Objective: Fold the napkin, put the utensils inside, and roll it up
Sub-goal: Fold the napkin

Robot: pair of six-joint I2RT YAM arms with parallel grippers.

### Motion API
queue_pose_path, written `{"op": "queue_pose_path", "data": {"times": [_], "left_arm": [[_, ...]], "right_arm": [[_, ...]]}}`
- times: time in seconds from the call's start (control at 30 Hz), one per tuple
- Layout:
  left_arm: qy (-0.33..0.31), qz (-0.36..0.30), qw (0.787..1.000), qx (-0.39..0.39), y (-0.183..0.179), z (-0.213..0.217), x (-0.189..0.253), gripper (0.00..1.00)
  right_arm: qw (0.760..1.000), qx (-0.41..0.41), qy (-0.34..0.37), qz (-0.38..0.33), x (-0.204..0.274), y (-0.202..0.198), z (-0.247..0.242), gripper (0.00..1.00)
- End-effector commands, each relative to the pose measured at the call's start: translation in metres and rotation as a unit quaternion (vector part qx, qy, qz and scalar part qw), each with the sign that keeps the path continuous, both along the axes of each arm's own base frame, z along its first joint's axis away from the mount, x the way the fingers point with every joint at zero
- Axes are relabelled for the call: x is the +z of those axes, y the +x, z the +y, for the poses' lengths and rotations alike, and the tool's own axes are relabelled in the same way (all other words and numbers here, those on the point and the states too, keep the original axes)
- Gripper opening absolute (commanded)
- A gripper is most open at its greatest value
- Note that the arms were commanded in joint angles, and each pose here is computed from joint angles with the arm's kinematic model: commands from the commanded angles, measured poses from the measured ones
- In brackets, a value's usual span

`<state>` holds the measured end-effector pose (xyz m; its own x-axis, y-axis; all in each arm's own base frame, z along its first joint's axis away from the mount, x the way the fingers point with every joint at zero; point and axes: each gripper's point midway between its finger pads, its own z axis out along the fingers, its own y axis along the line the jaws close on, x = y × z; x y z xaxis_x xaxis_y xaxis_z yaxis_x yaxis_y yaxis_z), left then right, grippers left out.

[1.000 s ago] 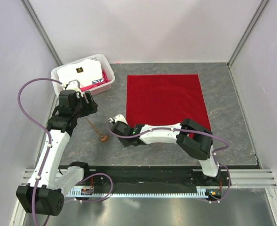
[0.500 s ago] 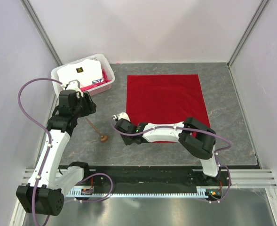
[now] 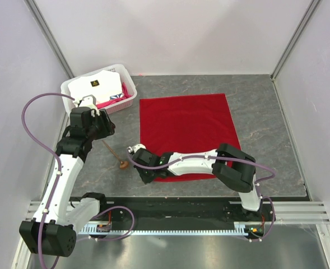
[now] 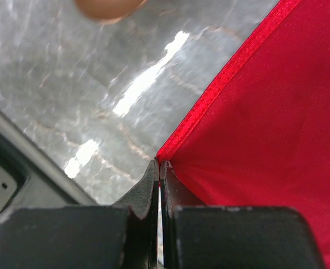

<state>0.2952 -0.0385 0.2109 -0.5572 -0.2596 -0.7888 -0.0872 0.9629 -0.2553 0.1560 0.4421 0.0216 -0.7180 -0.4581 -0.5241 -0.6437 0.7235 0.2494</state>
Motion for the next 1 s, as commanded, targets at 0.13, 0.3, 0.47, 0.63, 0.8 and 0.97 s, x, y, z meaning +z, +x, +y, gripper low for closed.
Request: {"op": "queue_pose_path", "data": {"times": [0.13, 0.3, 0.47, 0.63, 0.8, 0.97], "left_arm": [[0.013, -0.027, 0.999, -0.009, 0.005, 0.002, 0.011, 0.6], [0.015, -0.026, 1.0, -0.009, 0.005, 0.002, 0.01, 0.6], [0.015, -0.024, 1.0, -0.01, 0.006, 0.002, 0.009, 0.6], [0.015, -0.022, 1.0, -0.012, 0.006, 0.001, 0.008, 0.6], [0.017, -0.017, 1.0, -0.012, 0.007, 0.002, 0.005, 0.59], [0.017, -0.012, 1.0, -0.012, 0.008, 0.002, 0.002, 0.59]], "right_arm": [[0.999, -0.033, 0.02, -0.033, 0.043, 0.027, -0.02, 0.0], [0.996, -0.065, 0.01, -0.064, 0.054, 0.066, -0.046, 0.0], [0.991, -0.102, 0.004, -0.089, 0.065, 0.109, -0.073, 0.0], [0.985, -0.133, -0.019, -0.105, 0.062, 0.145, -0.1, 0.0], [0.979, -0.146, -0.059, -0.126, 0.057, 0.179, -0.126, 0.0], [0.974, -0.164, -0.084, -0.135, 0.057, 0.211, -0.154, 0.0]]}}
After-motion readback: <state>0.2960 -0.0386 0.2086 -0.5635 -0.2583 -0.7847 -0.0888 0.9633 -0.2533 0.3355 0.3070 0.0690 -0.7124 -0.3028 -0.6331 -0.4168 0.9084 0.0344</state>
